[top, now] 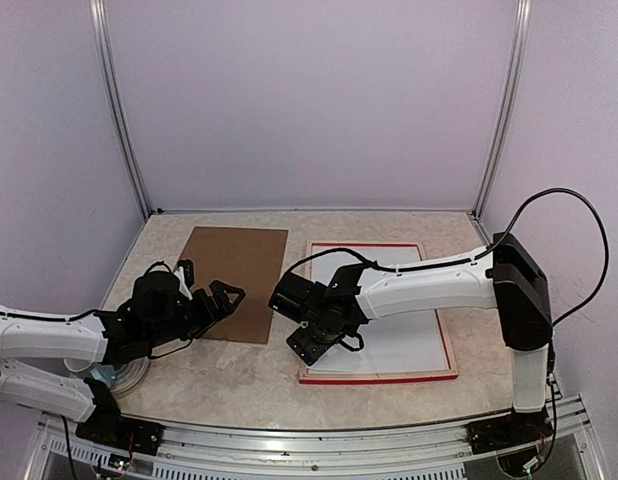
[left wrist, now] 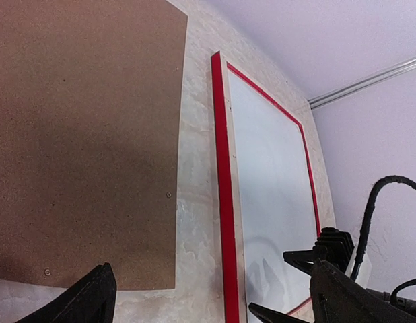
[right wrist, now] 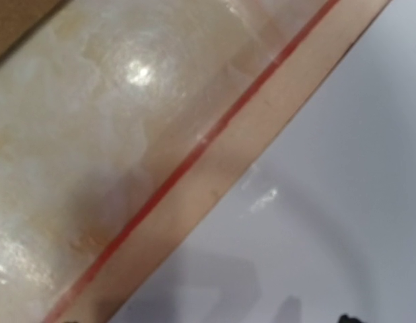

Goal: Put the photo into the frame
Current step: Pick up the backboard from the center of the board.

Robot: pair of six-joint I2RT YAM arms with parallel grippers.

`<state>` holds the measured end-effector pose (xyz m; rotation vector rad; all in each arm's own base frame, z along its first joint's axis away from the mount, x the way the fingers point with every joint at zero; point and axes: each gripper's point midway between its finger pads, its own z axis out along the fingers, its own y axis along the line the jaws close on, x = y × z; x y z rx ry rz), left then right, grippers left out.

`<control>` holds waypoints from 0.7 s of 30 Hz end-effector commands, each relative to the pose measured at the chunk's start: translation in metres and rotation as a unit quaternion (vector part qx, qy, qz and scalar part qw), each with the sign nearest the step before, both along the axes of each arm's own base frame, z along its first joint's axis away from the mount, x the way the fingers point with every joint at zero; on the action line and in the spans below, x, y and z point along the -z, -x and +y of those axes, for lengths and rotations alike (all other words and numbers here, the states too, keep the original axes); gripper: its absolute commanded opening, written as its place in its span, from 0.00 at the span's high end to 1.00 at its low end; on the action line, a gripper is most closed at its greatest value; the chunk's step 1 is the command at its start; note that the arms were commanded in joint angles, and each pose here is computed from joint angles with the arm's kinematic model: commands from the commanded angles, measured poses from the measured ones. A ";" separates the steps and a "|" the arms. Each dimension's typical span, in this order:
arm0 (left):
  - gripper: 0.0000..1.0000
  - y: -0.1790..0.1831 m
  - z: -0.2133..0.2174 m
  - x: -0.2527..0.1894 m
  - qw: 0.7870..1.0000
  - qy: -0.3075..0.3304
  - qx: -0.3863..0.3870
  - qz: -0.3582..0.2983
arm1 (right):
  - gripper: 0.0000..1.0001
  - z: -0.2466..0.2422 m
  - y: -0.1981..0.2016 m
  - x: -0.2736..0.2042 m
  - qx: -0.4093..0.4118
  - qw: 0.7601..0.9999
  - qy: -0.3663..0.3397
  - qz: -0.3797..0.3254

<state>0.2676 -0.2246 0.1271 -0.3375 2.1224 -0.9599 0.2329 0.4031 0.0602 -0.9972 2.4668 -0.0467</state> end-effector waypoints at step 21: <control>0.01 -0.006 -0.009 -0.007 1.000 0.017 0.009 -0.007 | 0.17 -0.029 0.022 0.016 -0.003 0.999 0.046 0.023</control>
